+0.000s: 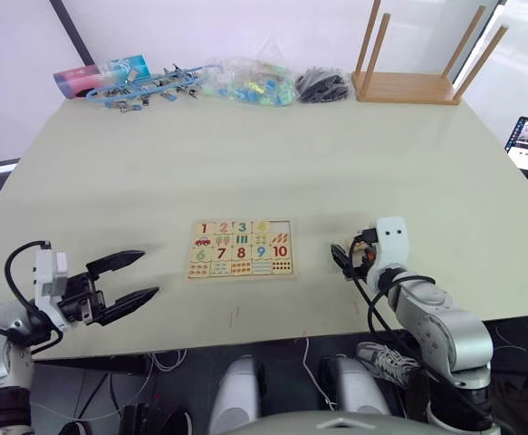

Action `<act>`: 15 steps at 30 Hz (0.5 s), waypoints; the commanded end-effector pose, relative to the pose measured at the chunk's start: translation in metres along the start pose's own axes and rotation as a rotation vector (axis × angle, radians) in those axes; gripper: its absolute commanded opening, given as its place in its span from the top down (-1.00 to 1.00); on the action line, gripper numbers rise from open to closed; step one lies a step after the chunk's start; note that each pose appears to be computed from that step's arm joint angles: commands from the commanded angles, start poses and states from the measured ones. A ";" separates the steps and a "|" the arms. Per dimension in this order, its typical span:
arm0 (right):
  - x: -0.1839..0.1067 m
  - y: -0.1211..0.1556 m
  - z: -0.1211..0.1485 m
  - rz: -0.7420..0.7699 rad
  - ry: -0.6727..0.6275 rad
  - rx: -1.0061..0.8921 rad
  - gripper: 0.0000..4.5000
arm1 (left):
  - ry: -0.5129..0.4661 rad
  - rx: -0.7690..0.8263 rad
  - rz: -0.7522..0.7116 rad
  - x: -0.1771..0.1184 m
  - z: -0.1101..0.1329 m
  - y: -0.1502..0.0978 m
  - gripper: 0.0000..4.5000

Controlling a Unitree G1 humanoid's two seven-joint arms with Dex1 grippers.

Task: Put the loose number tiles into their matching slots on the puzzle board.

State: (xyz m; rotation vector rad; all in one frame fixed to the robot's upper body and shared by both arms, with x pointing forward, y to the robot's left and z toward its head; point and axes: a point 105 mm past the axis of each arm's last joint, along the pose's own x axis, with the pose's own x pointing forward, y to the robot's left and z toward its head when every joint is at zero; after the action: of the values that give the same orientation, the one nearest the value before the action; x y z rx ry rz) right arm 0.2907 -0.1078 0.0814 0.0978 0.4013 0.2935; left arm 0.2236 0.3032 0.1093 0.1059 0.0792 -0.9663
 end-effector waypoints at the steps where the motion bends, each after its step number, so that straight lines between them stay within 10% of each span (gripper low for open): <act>1: -0.014 -0.011 0.028 0.038 -0.121 -0.070 -0.96 | -0.007 0.030 0.003 -0.004 0.005 -0.001 -1.00; 15: -0.037 -0.025 0.047 0.578 -0.131 -0.470 -0.96 | -0.018 0.024 -0.006 -0.001 0.001 -0.005 -1.00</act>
State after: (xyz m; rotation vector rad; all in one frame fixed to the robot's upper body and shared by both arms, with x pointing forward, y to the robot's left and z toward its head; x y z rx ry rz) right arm 0.2856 -0.1479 0.1218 -0.2147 0.2300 0.8529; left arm 0.2195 0.3016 0.1032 0.0941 0.0806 -0.9631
